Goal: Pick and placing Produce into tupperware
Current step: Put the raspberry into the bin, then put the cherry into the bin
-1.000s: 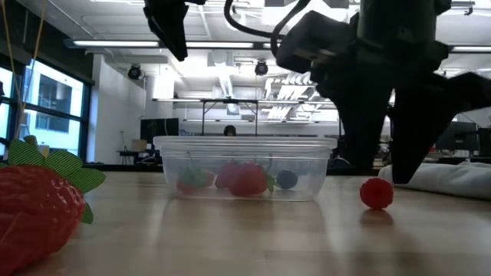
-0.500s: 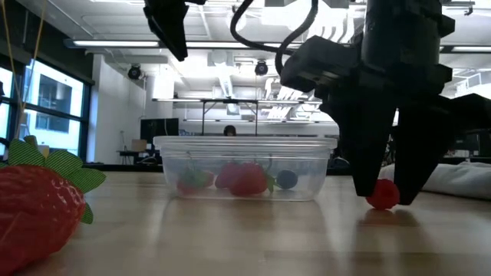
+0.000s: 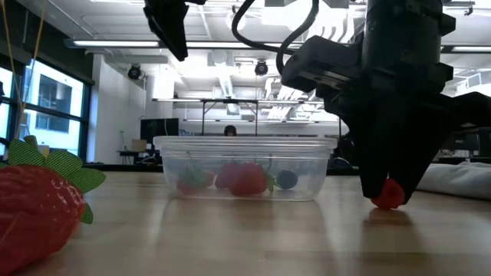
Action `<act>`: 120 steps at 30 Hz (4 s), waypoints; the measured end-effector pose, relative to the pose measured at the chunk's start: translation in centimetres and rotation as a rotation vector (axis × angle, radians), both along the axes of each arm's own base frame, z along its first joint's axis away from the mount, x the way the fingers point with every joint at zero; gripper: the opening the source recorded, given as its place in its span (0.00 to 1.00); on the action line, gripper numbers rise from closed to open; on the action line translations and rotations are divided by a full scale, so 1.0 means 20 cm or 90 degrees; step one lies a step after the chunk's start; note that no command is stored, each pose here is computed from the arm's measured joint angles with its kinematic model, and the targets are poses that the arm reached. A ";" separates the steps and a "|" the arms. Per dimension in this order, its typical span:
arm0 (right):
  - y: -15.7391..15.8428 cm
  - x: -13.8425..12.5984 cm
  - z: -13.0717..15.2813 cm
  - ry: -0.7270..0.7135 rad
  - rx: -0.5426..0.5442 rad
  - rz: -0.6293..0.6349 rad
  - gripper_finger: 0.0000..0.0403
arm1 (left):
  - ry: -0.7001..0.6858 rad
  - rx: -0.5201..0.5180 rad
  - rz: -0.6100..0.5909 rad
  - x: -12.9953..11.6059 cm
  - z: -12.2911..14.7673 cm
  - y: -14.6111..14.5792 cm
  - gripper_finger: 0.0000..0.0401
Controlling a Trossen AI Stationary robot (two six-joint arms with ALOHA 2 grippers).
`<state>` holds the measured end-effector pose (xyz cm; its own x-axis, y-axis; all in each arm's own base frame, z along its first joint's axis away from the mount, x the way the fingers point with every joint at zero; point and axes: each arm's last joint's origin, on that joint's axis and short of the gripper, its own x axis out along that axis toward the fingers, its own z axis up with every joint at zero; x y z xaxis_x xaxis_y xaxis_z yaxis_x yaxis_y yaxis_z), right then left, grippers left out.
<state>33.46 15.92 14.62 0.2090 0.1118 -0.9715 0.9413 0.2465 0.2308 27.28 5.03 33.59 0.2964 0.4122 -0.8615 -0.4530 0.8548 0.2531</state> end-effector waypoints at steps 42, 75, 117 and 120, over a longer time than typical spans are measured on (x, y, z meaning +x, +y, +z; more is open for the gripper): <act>-0.35 0.22 0.36 -0.113 -0.126 0.219 0.31 | -0.002 -0.010 0.000 0.00 0.00 0.00 0.62; -0.64 -0.13 0.81 0.007 -0.328 0.396 0.33 | -0.142 -0.316 0.287 0.01 -0.46 -0.53 0.62; -0.88 -0.23 0.92 0.035 -0.391 0.509 0.33 | -0.103 -0.503 0.491 0.16 -0.99 -0.89 0.55; -0.88 -0.23 0.92 0.040 -0.390 0.519 0.33 | -0.090 -0.522 0.487 0.18 -1.02 -0.90 0.52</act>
